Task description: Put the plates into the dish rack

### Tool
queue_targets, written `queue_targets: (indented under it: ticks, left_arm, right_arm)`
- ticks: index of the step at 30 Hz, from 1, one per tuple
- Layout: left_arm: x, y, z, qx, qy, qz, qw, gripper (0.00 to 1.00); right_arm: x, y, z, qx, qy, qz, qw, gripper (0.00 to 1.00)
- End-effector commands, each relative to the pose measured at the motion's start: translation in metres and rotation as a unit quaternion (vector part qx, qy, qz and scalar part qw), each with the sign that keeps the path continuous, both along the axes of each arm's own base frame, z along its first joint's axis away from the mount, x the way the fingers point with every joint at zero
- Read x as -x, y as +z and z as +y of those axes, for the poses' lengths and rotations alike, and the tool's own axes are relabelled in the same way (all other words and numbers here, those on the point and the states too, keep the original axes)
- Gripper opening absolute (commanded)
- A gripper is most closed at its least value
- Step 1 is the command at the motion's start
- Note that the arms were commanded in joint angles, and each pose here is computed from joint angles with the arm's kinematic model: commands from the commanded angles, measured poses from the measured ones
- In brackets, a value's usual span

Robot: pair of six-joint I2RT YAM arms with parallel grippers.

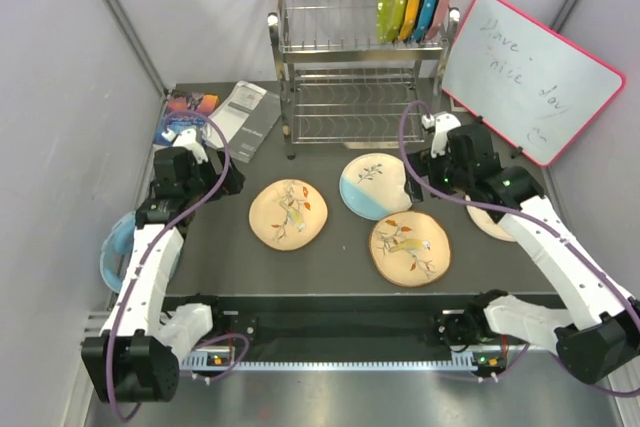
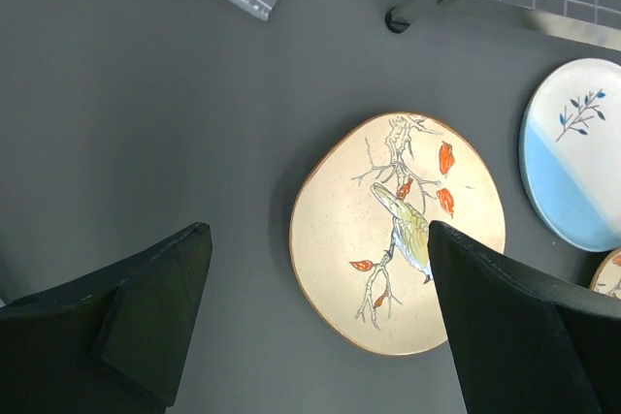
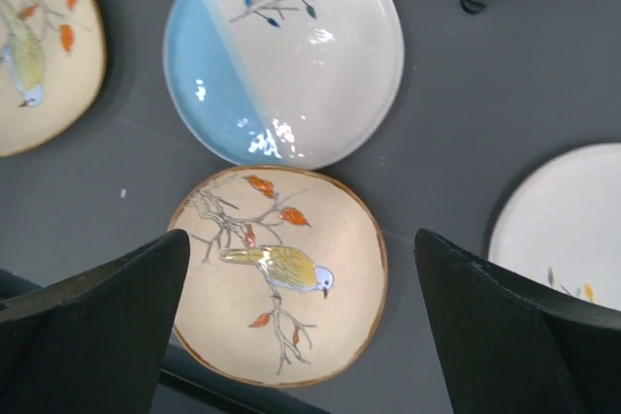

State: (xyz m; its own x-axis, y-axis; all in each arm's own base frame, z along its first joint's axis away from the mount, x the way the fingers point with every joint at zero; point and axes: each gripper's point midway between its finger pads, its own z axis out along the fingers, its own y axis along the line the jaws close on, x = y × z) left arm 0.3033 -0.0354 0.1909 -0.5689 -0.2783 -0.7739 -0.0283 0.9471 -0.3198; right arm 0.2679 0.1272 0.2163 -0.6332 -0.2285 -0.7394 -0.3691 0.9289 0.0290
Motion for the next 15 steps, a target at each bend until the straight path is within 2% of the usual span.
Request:
queue_targets:
  ticks: [1, 2, 4, 5, 8, 15]
  left_arm:
    - [0.002, -0.028, 0.005, 0.025, 0.046, 0.041, 0.998, 0.97]
    - [0.005, -0.038, 0.006, 0.033, 0.053, 0.056, 0.997, 0.97]
    - [0.008, -0.057, 0.015, 0.064, 0.086, 0.087, 0.990, 0.95]
    - [0.011, -0.064, 0.016, 0.073, 0.089, 0.096, 0.989, 0.93]
    - [0.014, -0.076, 0.016, 0.086, 0.096, 0.110, 0.986, 0.91]
    - [0.027, -0.114, 0.007, 0.115, 0.101, 0.155, 0.976, 0.86]
  right_arm:
    - [0.002, 0.015, 0.023, -0.059, 0.069, -0.034, 0.995, 1.00]
    - [0.005, 0.008, 0.032, -0.083, 0.085, -0.017, 0.993, 1.00]
    - [-0.004, 0.004, 0.034, -0.123, 0.062, -0.005, 0.990, 1.00]
    - [0.001, -0.006, 0.045, -0.168, 0.063, 0.039, 0.983, 1.00]
    - [-0.005, -0.020, 0.052, -0.243, 0.047, 0.092, 0.964, 1.00]
    - [-0.014, -0.045, 0.082, -0.307, 0.065, 0.147, 0.938, 1.00]
